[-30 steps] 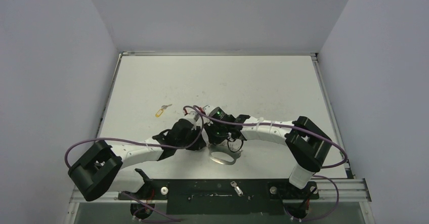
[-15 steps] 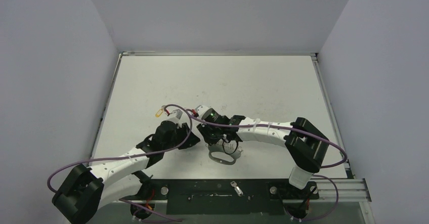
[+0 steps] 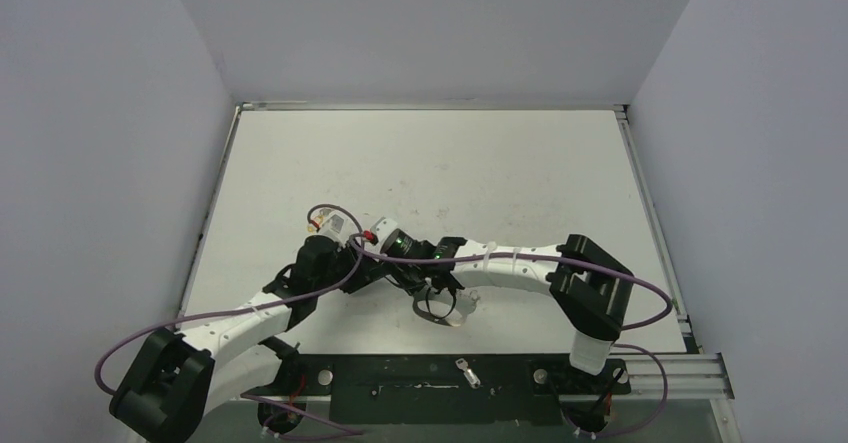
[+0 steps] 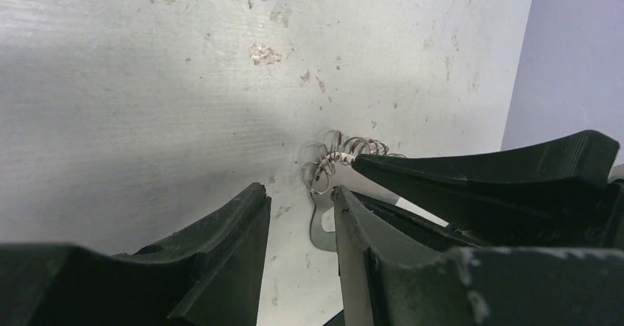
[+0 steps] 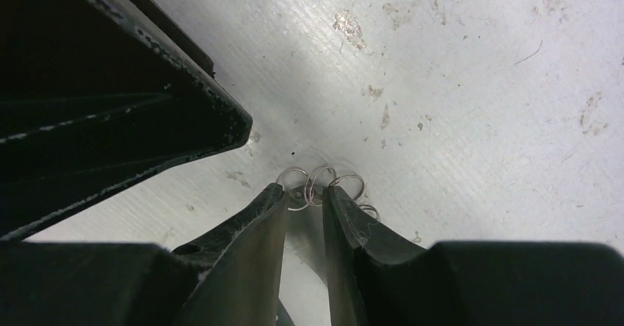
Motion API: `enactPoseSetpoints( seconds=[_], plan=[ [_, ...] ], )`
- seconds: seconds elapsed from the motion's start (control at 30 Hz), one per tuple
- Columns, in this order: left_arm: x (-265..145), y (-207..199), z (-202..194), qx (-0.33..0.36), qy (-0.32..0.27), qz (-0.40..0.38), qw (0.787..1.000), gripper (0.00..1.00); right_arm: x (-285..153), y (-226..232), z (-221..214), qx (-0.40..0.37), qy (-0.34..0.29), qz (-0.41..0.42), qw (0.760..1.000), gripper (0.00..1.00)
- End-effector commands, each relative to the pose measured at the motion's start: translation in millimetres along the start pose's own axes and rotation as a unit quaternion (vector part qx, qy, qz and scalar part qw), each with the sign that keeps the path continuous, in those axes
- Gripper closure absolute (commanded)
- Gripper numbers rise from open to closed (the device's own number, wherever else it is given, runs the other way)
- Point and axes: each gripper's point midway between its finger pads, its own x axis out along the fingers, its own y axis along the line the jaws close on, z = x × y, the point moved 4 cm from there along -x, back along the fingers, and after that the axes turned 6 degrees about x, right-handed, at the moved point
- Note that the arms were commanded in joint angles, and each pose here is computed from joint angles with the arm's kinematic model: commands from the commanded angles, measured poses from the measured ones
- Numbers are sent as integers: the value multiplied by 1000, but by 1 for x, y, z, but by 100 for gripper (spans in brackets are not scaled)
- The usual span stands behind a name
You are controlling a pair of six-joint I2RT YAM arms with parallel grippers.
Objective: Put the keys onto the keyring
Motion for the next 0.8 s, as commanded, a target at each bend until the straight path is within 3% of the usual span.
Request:
enactPoseSetpoints(
  seconds=[0.0,0.43,0.77],
  plan=[
    [-6,-4,6,-12,-19,-18,1000,64,-3,-5,9,-18,-11,-51,999,74],
    [-6,2,2,-9,-7,-6,1000,64,10,5,6,-45,5,-70,996,79],
    [-5,4,1,-7,-5,-5,1000,64,11,10,1,-63,17,-79,995,73]
  ],
)
